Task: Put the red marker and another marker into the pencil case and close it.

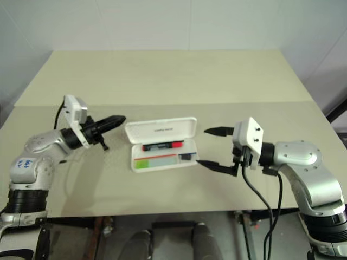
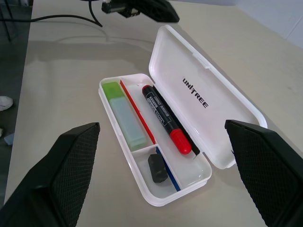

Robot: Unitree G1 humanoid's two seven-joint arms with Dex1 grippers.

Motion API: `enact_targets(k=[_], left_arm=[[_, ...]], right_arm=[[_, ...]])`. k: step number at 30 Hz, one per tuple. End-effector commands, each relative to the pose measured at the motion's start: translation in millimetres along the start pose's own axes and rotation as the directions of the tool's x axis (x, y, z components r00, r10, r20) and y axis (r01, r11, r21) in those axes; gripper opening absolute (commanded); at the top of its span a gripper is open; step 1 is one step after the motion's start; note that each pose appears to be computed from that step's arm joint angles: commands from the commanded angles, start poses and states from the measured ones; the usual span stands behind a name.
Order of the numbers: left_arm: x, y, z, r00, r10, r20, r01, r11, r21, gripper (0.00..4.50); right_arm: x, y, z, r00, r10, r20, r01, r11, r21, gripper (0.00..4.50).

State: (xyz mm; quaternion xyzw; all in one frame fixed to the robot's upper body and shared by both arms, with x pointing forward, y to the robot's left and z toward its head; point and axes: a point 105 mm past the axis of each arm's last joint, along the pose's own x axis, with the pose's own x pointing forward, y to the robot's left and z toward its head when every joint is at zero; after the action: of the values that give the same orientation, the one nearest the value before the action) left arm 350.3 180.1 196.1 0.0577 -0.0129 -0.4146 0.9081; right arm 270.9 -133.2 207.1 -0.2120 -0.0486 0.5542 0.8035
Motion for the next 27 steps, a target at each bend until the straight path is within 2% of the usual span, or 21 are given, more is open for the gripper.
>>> enact_targets(k=[1, 5, 10, 12, 17, 21, 27], left_arm=[[7, -1, 6, 1.0, -0.029, -0.008, 0.029, 0.999, 0.028, 0.03], [14, -6, 5, 0.996, -0.085, -0.019, 0.086, 0.996, 0.039, 0.03], [11, -29, 11, 0.962, -0.273, -0.026, 0.274, 0.957, 0.093, 0.03], [2, -49, 9, 0.906, -0.419, -0.058, 0.423, 0.901, 0.098, 0.03], [-16, -77, -7, 0.769, -0.61, -0.191, 0.625, 0.78, 0.028, 0.03], [-19, -83, -29, 0.718, -0.622, -0.313, 0.663, 0.748, 0.033, 0.03], [-11, -84, -32, 0.718, -0.621, -0.314, 0.67, 0.739, 0.071, 0.03]], right_arm=[[0, 3, 11, 1.0, -0.012, 0.025, 0.013, 0.999, -0.048, 4.5], [0, 5, 11, 0.999, -0.026, 0.026, 0.027, 0.999, -0.044, 4.5], [0, 6, 11, 0.999, -0.041, 0.021, 0.042, 0.998, -0.042, 4.5], [0, 6, 11, 0.999, -0.046, 0.022, 0.047, 0.998, -0.042, 4.5], [2, 6, 12, 0.998, -0.056, 0.031, 0.057, 0.997, -0.05, 4.5], [6, 5, 18, 0.997, -0.062, 0.054, 0.065, 0.996, -0.062, 4.5], [5, 7, 18, 0.995, -0.078, 0.056, 0.082, 0.995, -0.056, 4.5]])
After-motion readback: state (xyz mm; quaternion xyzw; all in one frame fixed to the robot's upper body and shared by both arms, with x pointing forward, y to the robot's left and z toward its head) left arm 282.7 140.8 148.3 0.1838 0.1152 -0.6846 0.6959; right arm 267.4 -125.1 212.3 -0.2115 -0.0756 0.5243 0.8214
